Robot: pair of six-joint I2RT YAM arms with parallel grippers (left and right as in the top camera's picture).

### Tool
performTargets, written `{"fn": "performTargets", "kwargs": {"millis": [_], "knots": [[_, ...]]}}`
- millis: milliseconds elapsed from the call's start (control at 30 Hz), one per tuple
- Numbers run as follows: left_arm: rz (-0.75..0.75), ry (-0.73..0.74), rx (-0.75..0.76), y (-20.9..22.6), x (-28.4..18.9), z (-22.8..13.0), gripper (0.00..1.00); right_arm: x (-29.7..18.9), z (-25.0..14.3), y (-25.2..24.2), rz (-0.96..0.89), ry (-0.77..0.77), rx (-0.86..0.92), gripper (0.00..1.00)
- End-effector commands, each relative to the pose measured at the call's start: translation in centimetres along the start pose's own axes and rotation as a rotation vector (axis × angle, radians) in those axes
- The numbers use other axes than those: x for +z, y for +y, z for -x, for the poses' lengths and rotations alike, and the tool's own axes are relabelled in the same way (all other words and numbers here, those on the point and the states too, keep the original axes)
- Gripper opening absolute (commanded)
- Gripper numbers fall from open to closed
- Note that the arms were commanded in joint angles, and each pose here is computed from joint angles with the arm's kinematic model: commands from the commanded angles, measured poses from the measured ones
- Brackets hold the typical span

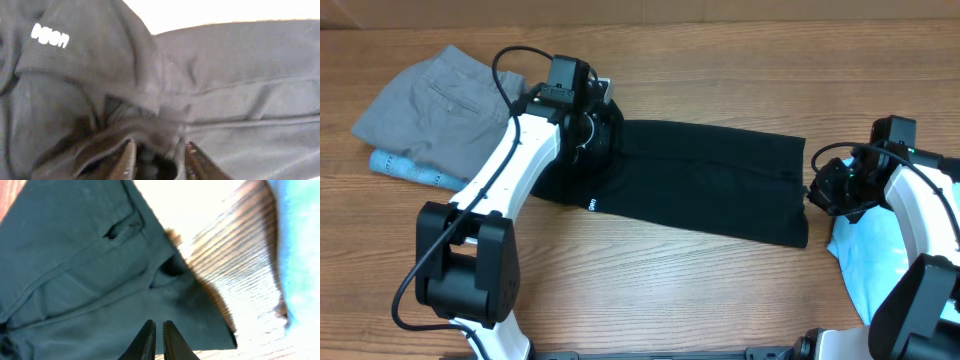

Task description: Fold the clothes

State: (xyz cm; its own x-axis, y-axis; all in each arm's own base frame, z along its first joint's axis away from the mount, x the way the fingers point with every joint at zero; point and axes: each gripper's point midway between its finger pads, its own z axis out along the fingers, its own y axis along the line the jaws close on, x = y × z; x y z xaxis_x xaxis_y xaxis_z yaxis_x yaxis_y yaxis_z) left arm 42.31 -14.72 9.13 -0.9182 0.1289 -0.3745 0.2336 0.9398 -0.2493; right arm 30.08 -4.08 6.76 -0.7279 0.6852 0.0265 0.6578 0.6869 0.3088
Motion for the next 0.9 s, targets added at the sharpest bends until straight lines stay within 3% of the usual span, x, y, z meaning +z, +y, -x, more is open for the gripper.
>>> {"fn": "performTargets", "kwargs": {"millis": [0, 167, 400, 600, 833, 867], "knots": [[0.073, 0.025, -0.034, 2.3, -0.7, -0.5, 0.45, -0.1, 0.4, -1.0, -0.047, -0.033, 0.044, 0.1], [0.146, 0.102, -0.047, 5.5, -1.4, -2.5, 0.49, -0.1, 0.3, -1.0, -0.048, -0.029, 0.046, 0.1], [0.193, 0.133, -0.022, 6.7, -0.3, -3.6, 0.54, -0.1, 0.3, -1.0, -0.048, -0.029, 0.045, 0.1], [0.188, 0.165, -0.007, 7.0, 2.6, -4.2, 0.51, -0.1, 0.3, -1.0, -0.048, -0.03, 0.045, 0.1], [0.186, 0.109, 0.004, 7.1, 3.5, -2.8, 0.2, -0.1, 0.3, -1.0, -0.047, -0.031, 0.045, 0.1], [0.186, 0.1, 0.005, 7.2, 3.6, -2.6, 0.11, -0.1, 0.4, -1.0, -0.046, -0.033, 0.044, 0.1]]}}
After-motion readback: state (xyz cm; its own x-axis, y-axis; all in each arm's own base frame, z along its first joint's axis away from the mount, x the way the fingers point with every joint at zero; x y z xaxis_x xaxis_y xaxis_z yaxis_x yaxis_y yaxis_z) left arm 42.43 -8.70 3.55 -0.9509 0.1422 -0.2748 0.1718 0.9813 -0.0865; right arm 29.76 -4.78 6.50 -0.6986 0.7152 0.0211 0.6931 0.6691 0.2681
